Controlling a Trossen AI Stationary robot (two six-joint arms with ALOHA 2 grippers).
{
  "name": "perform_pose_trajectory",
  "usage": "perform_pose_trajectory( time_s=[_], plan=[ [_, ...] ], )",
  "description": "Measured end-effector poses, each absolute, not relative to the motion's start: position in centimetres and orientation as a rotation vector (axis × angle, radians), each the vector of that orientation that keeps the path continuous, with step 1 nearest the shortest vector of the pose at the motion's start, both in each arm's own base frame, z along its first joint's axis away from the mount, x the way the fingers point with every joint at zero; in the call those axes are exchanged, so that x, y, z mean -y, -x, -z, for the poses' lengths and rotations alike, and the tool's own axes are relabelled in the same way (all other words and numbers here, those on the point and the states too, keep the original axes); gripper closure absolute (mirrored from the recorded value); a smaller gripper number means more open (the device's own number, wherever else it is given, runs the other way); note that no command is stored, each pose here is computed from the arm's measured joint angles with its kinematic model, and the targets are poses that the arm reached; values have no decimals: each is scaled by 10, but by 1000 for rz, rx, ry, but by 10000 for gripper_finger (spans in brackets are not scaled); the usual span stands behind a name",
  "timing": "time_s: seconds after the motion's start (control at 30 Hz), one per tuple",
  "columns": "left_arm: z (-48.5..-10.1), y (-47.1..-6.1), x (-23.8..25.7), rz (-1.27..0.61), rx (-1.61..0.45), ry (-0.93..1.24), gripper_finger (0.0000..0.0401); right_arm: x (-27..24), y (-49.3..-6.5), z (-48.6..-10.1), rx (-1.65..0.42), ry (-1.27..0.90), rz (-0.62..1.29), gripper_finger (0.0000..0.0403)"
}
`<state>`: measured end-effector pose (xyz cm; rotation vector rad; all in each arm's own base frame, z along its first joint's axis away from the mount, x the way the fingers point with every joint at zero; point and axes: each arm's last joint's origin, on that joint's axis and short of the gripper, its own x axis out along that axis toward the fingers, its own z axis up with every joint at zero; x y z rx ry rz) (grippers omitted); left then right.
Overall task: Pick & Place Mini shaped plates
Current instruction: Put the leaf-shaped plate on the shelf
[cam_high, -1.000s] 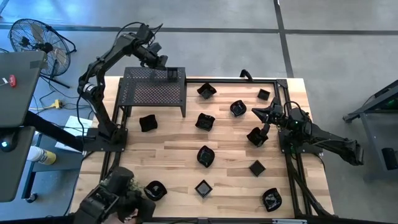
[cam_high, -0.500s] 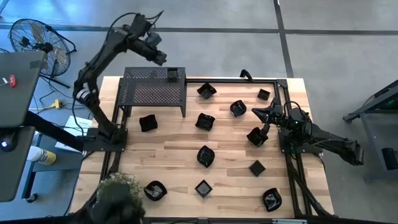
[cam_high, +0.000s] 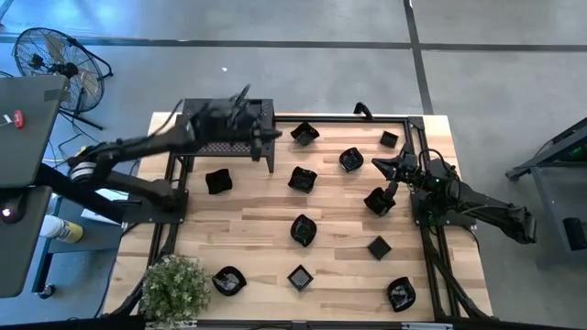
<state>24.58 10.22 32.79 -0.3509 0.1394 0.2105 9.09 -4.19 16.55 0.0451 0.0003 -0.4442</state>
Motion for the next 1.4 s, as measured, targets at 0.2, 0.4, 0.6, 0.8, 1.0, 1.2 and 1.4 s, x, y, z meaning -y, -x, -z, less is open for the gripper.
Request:
perform_pose_trajectory(
  time_s=[0.2,0.4,0.6,0.8,1.0,1.2,1.4],
  plan=[
    [-302,-219,-75,-234,5,404,401,41,-91,-173,79,-50,423,391],
    [-295,-192,-66,-281,48,397,401,40,-88,-191,344,-374,366,391],
    [-294,-183,-64,-309,21,376,401,44,-83,-204,550,-450,505,391],
    [-290,-183,-64,-317,-18,386,401,48,-90,-225,339,-555,567,400],
    [-290,-183,-64,-319,-20,387,401,59,-113,-237,-58,-684,723,401],
    [-286,-183,-64,-326,-54,393,401,75,-141,-214,-289,-900,793,400],
    [-285,-183,-64,-328,-60,410,401,97,-151,-181,-437,-1106,928,351]
  ],
)
